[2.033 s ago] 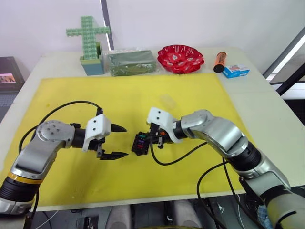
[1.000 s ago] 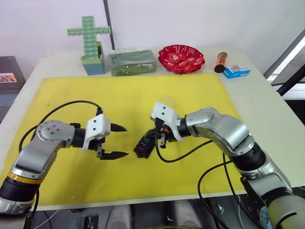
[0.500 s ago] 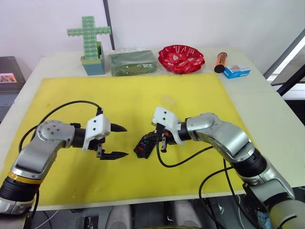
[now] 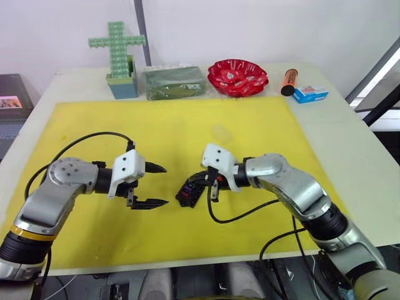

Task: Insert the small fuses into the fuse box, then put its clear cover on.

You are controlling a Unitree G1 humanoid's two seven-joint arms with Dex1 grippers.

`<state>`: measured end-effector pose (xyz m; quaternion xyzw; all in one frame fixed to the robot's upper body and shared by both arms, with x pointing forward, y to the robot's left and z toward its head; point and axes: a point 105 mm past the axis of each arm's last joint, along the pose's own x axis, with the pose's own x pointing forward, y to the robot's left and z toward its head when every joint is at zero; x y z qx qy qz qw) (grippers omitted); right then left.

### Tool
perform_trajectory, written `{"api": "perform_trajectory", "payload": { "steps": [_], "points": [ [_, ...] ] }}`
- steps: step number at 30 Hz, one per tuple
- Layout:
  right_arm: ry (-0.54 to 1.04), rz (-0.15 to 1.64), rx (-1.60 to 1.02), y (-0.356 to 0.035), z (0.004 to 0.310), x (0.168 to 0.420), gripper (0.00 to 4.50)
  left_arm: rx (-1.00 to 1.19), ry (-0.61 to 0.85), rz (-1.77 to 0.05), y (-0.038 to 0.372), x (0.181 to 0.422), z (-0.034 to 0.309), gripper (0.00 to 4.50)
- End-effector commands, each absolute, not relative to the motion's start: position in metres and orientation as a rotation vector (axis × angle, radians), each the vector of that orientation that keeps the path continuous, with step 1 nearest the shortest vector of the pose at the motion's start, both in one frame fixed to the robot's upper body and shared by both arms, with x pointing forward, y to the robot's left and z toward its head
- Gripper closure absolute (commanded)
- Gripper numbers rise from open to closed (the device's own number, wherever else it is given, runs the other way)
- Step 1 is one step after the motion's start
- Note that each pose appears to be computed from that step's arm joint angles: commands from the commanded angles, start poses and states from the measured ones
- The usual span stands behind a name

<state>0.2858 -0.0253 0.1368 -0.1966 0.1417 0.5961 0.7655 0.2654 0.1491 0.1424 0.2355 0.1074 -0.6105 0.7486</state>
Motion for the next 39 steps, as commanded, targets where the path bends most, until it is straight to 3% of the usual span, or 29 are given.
{"api": "perform_trajectory", "payload": {
  "steps": [1,6,17,39],
  "points": [
    [0.231,1.327,-0.404,-0.029,0.165,0.280,4.47,0.537,0.198,-1.346,0.148,0.264,0.151,0.00],
    [0.278,1.319,-0.441,-0.042,0.165,0.273,4.47,0.537,0.208,-1.360,0.150,0.261,0.150,0.00],
    [0.441,1.263,-0.490,-0.057,0.113,0.278,4.47,0.545,0.215,-1.366,0.152,0.261,0.150,0.00],
    [0.378,1.255,-0.507,-0.030,0.114,0.299,4.47,0.541,0.227,-1.341,0.157,0.256,0.149,0.00]
  ]
}}
